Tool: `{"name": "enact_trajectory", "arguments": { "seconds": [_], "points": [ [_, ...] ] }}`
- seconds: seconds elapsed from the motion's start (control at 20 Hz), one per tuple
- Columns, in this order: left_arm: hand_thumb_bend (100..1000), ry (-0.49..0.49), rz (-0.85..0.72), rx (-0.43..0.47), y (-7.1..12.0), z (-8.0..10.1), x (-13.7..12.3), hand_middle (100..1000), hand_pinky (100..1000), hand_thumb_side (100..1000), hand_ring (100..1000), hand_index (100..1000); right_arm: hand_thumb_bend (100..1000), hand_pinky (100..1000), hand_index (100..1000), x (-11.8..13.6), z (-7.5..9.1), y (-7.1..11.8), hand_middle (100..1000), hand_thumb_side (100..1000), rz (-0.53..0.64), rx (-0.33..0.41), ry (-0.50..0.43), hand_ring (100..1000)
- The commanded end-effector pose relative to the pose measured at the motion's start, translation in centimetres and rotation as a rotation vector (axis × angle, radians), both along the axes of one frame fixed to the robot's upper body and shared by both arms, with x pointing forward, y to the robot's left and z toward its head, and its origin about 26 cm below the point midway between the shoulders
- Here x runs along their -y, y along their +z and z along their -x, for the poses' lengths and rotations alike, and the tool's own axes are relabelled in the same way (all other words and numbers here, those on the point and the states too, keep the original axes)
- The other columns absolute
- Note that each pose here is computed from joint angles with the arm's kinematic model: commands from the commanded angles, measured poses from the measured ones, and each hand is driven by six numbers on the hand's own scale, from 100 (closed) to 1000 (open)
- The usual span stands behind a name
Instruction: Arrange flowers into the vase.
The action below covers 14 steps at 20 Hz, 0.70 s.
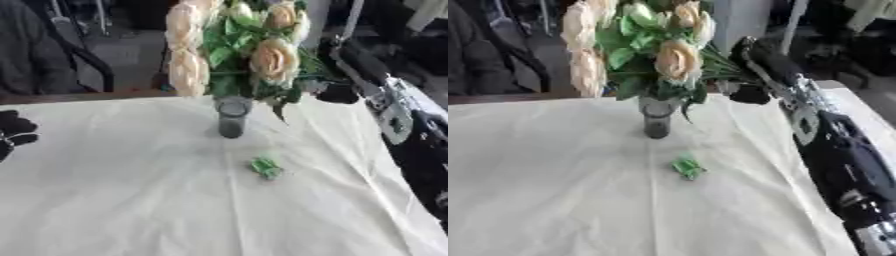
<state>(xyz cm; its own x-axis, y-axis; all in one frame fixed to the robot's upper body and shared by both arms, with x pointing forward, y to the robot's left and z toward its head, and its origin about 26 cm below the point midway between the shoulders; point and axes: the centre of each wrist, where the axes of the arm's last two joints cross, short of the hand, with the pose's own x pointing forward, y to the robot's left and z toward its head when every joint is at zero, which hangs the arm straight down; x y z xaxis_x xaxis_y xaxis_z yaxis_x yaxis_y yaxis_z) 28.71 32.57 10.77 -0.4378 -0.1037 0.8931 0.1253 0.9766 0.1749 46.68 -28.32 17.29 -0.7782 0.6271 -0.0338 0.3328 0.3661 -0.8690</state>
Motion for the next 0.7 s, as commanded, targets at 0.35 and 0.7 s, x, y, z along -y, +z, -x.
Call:
{"name": "enact_trajectory", "arguments": {
  "seconds": [0.35, 0.7],
  "points": [
    [609, -0.012, -0.014, 0.017, 0.8, -0.1, -0.1, 639, 754, 932, 733, 766, 100, 100, 235, -2.1, -1.1, 6.0, 100, 735, -0.053, 0.156, -0.004, 100],
    [609, -0.021, -0.010, 0.014, 0.7, 0.0, 0.0, 639, 755, 931, 732, 766, 100, 100, 185, -4.6, -2.0, 7.7, 100, 740, -0.176, 0.159, -0.012, 100]
  ]
}}
